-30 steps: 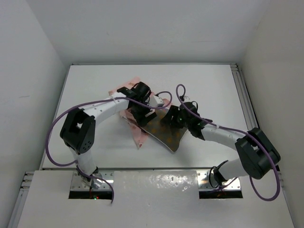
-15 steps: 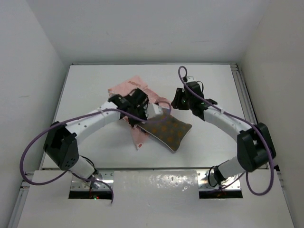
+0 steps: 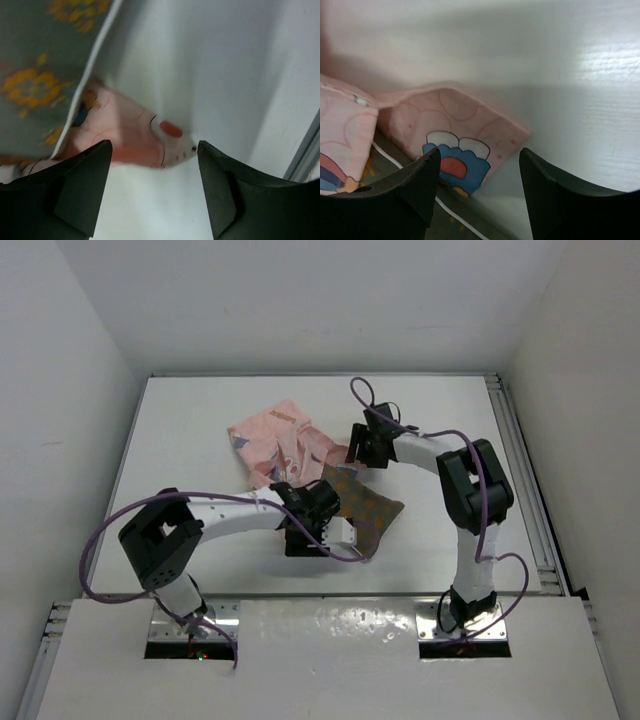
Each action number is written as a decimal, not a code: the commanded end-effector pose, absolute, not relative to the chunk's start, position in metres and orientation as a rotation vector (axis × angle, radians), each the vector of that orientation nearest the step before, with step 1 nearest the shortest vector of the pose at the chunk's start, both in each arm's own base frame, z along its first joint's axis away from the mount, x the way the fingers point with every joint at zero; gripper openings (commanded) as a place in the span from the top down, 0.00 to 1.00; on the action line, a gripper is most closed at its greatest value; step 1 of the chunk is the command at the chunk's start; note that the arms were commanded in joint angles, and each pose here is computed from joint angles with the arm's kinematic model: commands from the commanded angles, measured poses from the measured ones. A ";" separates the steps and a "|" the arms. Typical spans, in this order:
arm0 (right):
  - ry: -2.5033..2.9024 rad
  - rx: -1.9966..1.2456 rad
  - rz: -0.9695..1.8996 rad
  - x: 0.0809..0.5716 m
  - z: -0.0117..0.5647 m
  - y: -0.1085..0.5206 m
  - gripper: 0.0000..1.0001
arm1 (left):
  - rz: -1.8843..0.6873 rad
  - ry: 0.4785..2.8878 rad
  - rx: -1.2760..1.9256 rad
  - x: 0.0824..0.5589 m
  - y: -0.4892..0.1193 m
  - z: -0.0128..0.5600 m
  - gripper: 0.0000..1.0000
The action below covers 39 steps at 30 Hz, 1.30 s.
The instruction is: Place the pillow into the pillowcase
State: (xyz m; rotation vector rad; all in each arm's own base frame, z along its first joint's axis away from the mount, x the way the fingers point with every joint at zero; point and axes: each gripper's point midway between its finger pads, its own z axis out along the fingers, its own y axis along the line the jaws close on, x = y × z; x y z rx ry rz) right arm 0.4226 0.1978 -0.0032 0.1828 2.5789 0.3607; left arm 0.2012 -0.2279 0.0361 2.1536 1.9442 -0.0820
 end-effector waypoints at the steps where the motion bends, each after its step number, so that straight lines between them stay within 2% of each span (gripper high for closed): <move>1: 2.634 0.188 0.332 0.410 -0.014 0.197 0.37 | -0.061 1.903 2.190 0.194 -0.232 0.014 0.33; 5: 2.647 0.181 0.352 0.396 -0.025 0.198 0.51 | 0.021 1.946 2.174 0.197 -0.216 -0.005 0.41; 6: 2.648 0.187 0.353 0.395 -0.028 0.198 0.67 | 0.021 1.942 2.169 0.197 -0.216 -0.009 0.44; 7: 2.646 0.202 0.354 0.394 -0.031 0.197 0.76 | 0.022 1.956 2.173 0.194 -0.213 -0.015 0.49; 8: 2.647 0.210 0.355 0.394 -0.032 0.196 0.93 | 0.013 1.976 2.162 0.192 -0.214 -0.020 0.52; 9: 2.646 0.215 0.358 0.395 -0.032 0.196 1.00 | 0.010 1.987 2.154 0.192 -0.214 -0.022 0.55; 11: 2.647 0.235 0.362 0.393 -0.031 0.193 1.00 | -0.006 2.018 2.127 0.192 -0.216 -0.025 0.75; 12: 2.649 0.247 0.361 0.389 -0.033 0.189 1.00 | -0.037 2.039 2.089 0.193 -0.222 -0.022 1.00; 17: 2.557 0.267 0.454 0.384 0.005 0.184 1.00 | -0.321 2.112 2.005 0.190 -0.250 0.017 1.00; 20: 2.500 0.253 0.529 0.377 0.031 0.186 1.00 | -0.427 2.040 1.972 0.198 -0.274 0.063 1.00; 23: 2.495 0.221 0.560 0.363 0.042 0.184 1.00 | -0.482 1.983 1.946 0.209 -0.294 0.102 1.00; 26: 2.540 0.124 0.568 0.351 0.047 0.183 0.99 | -0.515 1.968 1.946 0.207 -0.300 0.113 1.00; 28: 2.556 0.059 0.566 0.342 0.050 0.181 0.89 | -0.545 1.969 1.956 0.202 -0.302 0.115 1.00; 29: 2.533 -0.006 0.580 0.337 0.057 0.181 0.69 | -0.581 1.969 1.975 0.194 -0.302 0.113 1.00; 31: 2.497 -0.072 0.591 0.333 0.064 0.182 0.39 | -0.625 1.960 2.017 0.184 -0.299 0.107 1.00; 32: 2.480 -0.110 0.597 0.330 0.067 0.183 0.22 | -0.642 1.972 2.049 0.176 -0.293 0.100 1.00; 34: 2.443 -0.184 0.606 0.326 0.074 0.187 0.13 | -0.643 1.971 2.067 0.175 -0.289 0.096 0.99; 35: 2.441 -0.210 0.599 0.324 0.072 0.187 0.08 | -0.653 1.950 2.081 0.174 -0.290 0.098 0.72; 36: 2.447 -0.223 0.594 0.322 0.071 0.187 0.07 | -0.649 1.934 2.100 0.174 -0.290 0.098 0.53; 38: 2.472 -0.237 0.578 0.318 0.066 0.188 0.03 | -0.613 1.941 2.075 0.185 -0.294 0.106 0.31; 39: 2.490 -0.226 0.563 0.316 0.064 0.187 0.01 | -0.608 1.976 2.009 0.197 -0.294 0.111 0.26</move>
